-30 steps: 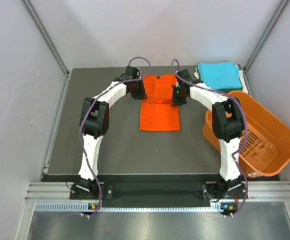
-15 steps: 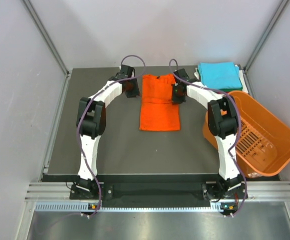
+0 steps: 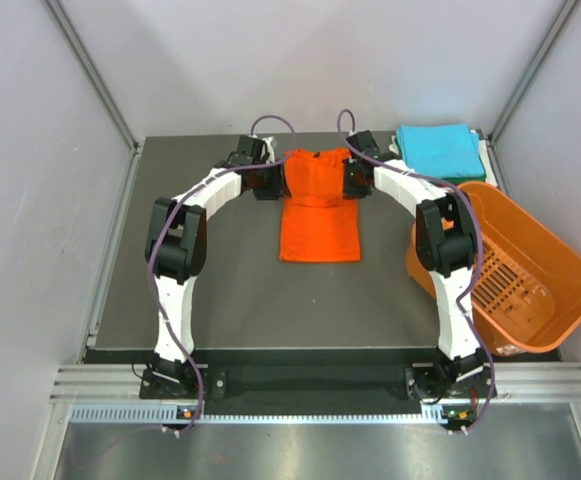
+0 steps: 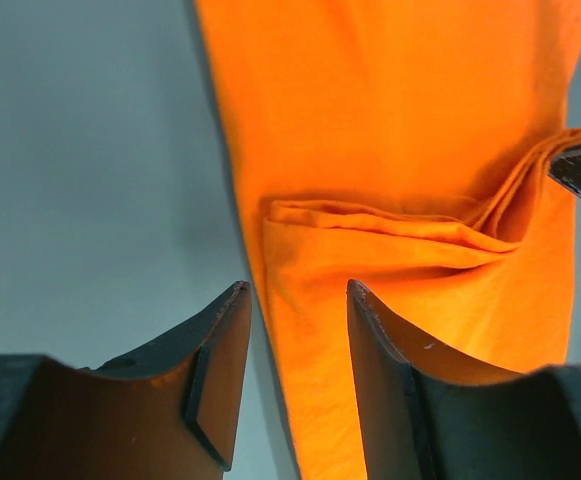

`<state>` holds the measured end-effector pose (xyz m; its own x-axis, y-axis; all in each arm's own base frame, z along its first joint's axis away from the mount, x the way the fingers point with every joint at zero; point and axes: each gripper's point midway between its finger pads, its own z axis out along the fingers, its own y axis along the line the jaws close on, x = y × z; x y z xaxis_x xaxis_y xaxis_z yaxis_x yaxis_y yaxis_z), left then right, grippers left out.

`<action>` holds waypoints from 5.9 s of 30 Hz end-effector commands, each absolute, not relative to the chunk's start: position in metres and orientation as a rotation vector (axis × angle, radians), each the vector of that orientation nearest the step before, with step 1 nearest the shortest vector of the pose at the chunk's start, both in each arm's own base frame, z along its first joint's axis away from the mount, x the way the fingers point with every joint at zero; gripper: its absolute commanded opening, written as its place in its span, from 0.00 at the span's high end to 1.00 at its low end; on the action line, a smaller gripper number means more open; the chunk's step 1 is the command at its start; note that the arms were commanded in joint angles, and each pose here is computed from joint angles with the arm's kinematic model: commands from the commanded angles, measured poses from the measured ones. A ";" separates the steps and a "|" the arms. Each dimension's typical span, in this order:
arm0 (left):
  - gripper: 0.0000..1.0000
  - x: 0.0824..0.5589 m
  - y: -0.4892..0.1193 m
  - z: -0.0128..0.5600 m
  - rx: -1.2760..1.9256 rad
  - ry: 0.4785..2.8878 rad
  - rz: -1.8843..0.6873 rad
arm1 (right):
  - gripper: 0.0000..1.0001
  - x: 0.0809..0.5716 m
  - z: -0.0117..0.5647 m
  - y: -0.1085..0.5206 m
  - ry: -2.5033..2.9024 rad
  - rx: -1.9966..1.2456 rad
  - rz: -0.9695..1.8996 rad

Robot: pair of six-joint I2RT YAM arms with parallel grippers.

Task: Fold and stack the t-shirts
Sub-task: Fold the tshirt

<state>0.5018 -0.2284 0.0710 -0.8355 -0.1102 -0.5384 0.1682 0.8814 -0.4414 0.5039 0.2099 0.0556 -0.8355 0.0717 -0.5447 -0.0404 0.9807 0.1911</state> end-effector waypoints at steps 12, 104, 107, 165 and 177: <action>0.54 0.527 -0.234 0.084 0.316 2.342 -0.611 | 0.76 0.510 0.092 0.204 2.445 -0.230 0.399; 1.00 0.558 -0.232 0.071 0.128 2.332 -0.572 | 1.00 0.519 0.061 0.168 2.442 -0.336 0.549; 1.00 0.559 -0.229 0.072 0.108 2.330 -0.557 | 1.00 0.520 0.060 0.166 2.448 -0.324 0.536; 0.57 0.358 -0.236 0.052 0.039 2.562 -0.706 | 0.89 0.333 0.041 0.179 2.643 -0.199 0.327; 0.52 0.329 -0.230 0.068 0.045 2.615 -0.820 | 0.65 0.340 0.087 0.188 2.600 -0.066 0.397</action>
<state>0.3290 -0.2300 0.0464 -0.9314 -0.0861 -0.3538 0.1223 0.8412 -0.5267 0.3293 0.1810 0.0524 -0.8984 -0.0460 -0.4367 -0.1593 0.9609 0.2265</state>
